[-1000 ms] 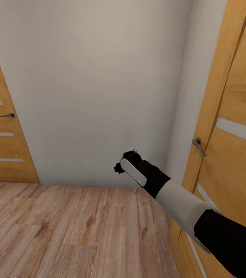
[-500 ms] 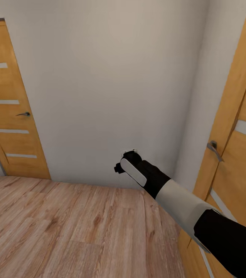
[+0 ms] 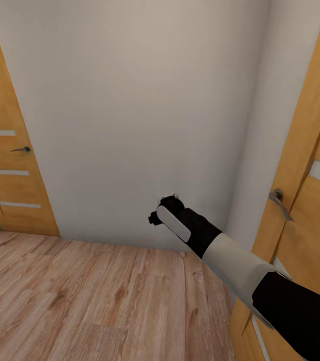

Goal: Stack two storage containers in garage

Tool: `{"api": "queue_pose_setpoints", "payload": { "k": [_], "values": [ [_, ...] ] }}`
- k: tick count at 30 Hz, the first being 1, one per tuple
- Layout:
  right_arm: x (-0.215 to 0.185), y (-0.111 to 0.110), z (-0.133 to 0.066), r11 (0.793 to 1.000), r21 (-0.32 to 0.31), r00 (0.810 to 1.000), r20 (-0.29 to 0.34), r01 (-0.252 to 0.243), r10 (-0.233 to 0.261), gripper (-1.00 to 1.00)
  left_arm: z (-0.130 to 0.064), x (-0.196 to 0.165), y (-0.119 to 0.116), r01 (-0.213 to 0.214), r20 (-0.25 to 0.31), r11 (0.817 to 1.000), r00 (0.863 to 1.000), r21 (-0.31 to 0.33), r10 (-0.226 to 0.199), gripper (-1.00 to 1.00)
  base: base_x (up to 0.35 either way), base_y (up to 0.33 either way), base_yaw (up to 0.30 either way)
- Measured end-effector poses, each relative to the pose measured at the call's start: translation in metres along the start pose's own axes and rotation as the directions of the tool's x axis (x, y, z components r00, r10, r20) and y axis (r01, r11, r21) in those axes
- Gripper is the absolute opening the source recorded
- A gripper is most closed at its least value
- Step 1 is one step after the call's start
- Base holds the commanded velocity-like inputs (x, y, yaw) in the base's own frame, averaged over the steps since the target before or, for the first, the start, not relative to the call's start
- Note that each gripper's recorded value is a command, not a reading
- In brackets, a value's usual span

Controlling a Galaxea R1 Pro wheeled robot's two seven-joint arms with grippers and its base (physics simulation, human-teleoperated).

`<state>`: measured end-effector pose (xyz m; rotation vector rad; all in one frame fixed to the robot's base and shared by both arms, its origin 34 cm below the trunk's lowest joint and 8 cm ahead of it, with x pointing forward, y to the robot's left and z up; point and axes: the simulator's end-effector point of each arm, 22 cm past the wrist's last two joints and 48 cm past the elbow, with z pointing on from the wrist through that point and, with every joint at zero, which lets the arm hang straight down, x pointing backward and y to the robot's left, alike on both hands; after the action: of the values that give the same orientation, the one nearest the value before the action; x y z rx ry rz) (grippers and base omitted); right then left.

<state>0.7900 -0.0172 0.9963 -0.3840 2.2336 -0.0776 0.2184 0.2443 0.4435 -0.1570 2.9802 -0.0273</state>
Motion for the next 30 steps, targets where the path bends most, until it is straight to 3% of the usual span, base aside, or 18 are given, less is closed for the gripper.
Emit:
{"api": "queue_pose_setpoints", "payload": {
  "k": [8, 24, 30],
  "values": [
    [0.0001, 0.0004, -0.0003, 1.0, -0.002, 1.0, -0.001, -0.001, 0.001, 1.0, 0.0, -0.0006, 0.0009, 0.0, 0.001, 1.0, 1.0, 0.0, 0.0, 1.0, 0.059, -0.003, 0.0],
    [0.0011, 0.0004, 0.0003, 1.0, -0.003, 1.0, -0.004, -0.002, 0.002, 1.0, -0.0001, -0.0003, 0.0024, -0.001, 0.001, 1.0, 1.0, -0.001, 0.001, 1.0, 0.284, 0.0, 0.001],
    [0.0019, 0.0002, 0.0014, 1.0, -0.002, 1.0, -0.006, -0.002, 0.002, 1.0, 0.0, -0.0005, 0.002, 0.0, 0.001, 1.0, 1.0, -0.001, 0.0, 1.0, 0.027, 0.0, 0.23]
  ]
}}
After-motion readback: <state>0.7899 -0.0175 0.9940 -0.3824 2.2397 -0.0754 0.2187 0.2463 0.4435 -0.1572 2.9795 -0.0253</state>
